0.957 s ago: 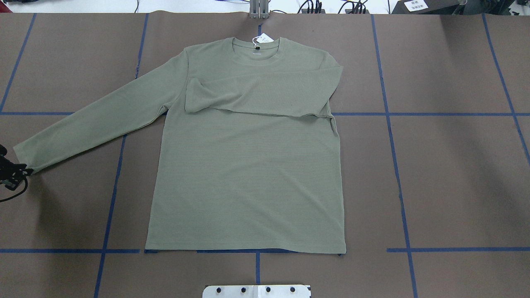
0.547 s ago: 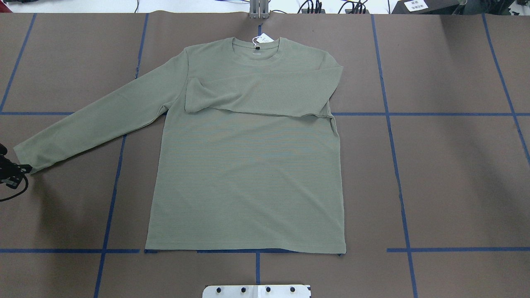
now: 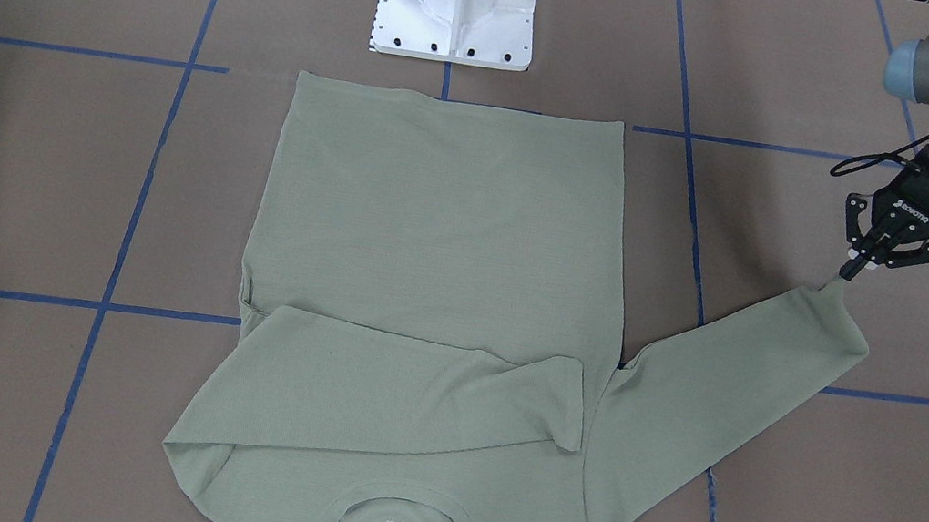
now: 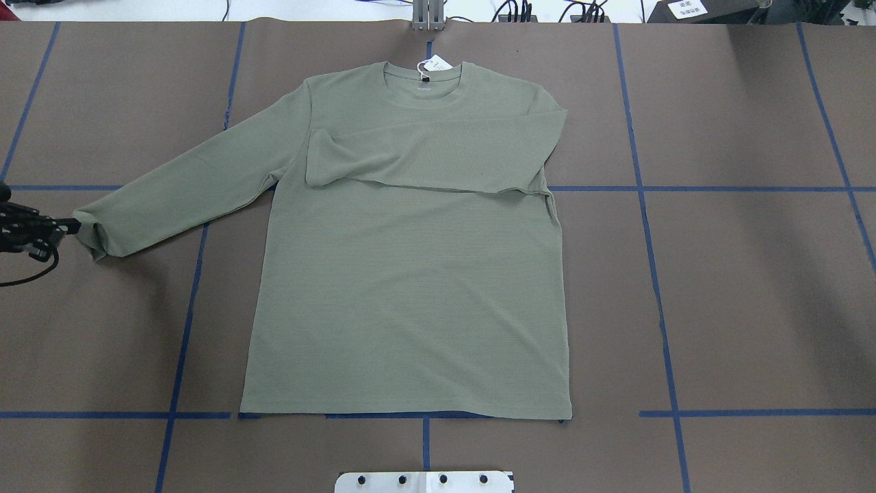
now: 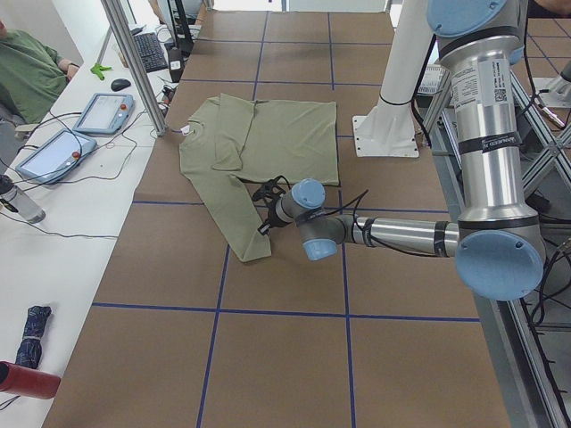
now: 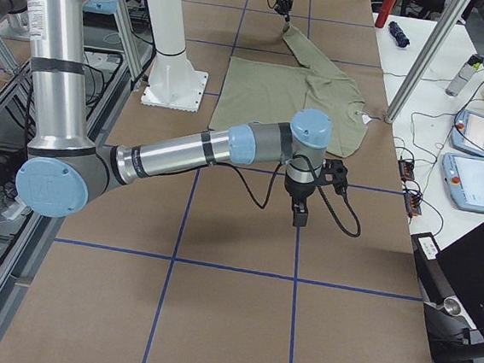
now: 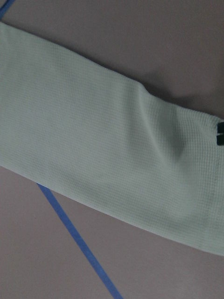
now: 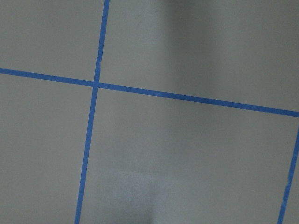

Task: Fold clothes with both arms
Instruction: 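Lower the left gripper to the cuff of the other sleeve and grasp, then fold the sleeve with the left gripper across the shirt body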

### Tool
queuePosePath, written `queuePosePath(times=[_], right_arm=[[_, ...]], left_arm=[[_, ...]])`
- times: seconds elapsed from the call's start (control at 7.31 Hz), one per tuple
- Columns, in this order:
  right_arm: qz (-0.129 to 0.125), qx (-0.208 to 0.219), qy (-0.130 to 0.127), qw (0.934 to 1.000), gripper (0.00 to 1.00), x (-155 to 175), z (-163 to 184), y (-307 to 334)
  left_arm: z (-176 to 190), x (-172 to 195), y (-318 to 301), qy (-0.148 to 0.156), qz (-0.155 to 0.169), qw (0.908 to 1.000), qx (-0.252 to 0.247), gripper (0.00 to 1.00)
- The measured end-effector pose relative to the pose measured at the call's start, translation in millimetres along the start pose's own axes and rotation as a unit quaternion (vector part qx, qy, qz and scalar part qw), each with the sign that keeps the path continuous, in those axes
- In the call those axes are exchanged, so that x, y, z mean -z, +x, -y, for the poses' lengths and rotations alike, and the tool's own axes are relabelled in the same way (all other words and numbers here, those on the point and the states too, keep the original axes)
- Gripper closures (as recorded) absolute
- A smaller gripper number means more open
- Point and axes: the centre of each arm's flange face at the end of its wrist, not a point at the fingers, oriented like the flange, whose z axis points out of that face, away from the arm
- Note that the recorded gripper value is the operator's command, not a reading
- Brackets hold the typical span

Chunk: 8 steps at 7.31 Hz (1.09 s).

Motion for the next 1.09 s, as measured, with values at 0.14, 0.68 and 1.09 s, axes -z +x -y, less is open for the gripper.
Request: queuePosePath(times=[0.14, 0.68, 1.09], right_arm=[[-0.003, -0.001, -0.001, 1.0, 0.0, -3, -5, 4], [-0.005, -0.004, -0.003, 1.0, 0.0, -5, -10, 9], [-0.006, -0.006, -0.003, 1.0, 0.0, -6, -11, 12]], left_arm=[[46, 3, -1, 0.009, -0.015, 0.9996, 0.024, 1.0], [264, -16, 78, 0.008, -0.015, 0.99, 0.14, 1.0], [394, -86, 259, -0.006, -0.005, 0.9659, 0.259, 1.0]])
